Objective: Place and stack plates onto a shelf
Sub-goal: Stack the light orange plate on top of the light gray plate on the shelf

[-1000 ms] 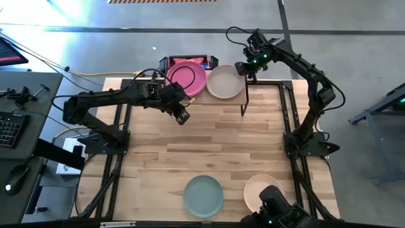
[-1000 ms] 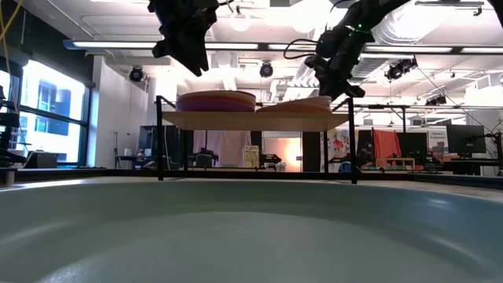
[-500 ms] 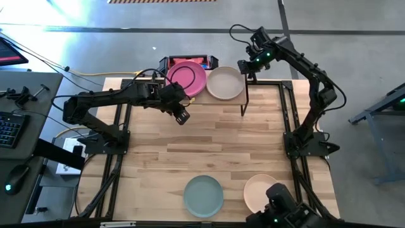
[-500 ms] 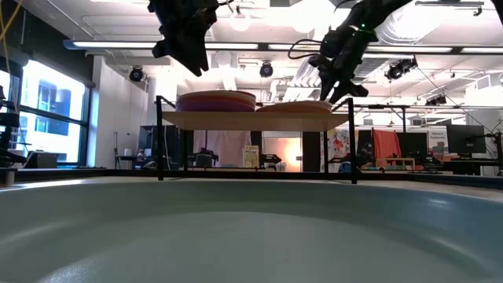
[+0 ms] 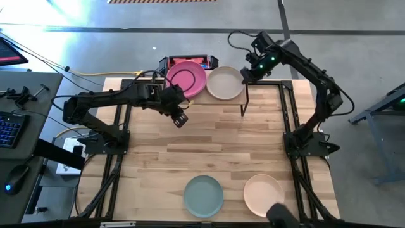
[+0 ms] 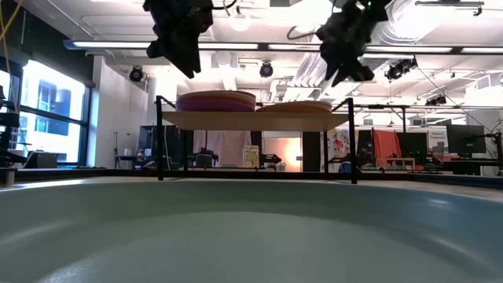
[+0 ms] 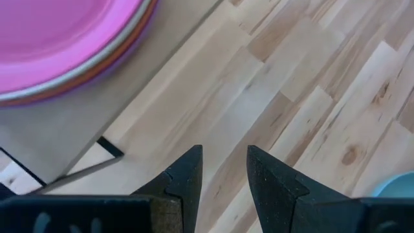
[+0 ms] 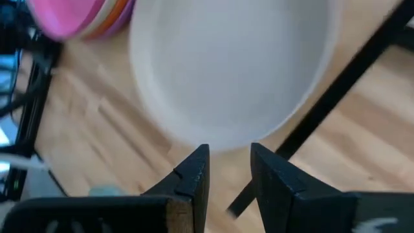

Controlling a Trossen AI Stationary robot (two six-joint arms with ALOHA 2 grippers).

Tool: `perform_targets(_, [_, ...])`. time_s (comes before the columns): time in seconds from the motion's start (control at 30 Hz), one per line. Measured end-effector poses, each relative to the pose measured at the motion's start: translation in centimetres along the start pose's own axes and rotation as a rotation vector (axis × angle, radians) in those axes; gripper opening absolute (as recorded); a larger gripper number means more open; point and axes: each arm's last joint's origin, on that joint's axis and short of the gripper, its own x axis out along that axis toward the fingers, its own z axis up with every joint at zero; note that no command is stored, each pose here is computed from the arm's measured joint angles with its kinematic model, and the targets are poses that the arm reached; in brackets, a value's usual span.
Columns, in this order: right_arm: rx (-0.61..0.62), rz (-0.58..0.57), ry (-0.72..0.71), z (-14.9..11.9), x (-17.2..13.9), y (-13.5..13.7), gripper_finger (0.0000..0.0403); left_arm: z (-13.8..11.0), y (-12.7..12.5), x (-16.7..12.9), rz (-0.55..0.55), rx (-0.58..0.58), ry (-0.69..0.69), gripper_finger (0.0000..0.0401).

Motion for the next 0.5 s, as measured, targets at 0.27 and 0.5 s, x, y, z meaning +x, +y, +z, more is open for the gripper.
perform_targets(0.27, [-0.114, 0.035, 0.119, -3.8, 0.3, 5.4, 0.0090, -0.6, -1.2, -0.2, -0.044, 0.043, 0.020, 0.0111])
perform_targets(0.5, [-0.256, 0.010, 0.278, -8.3, 2.0, 10.5, 0.0090, -1.8, -2.9, -0.5, -0.108, 0.109, 0.059, 0.0111])
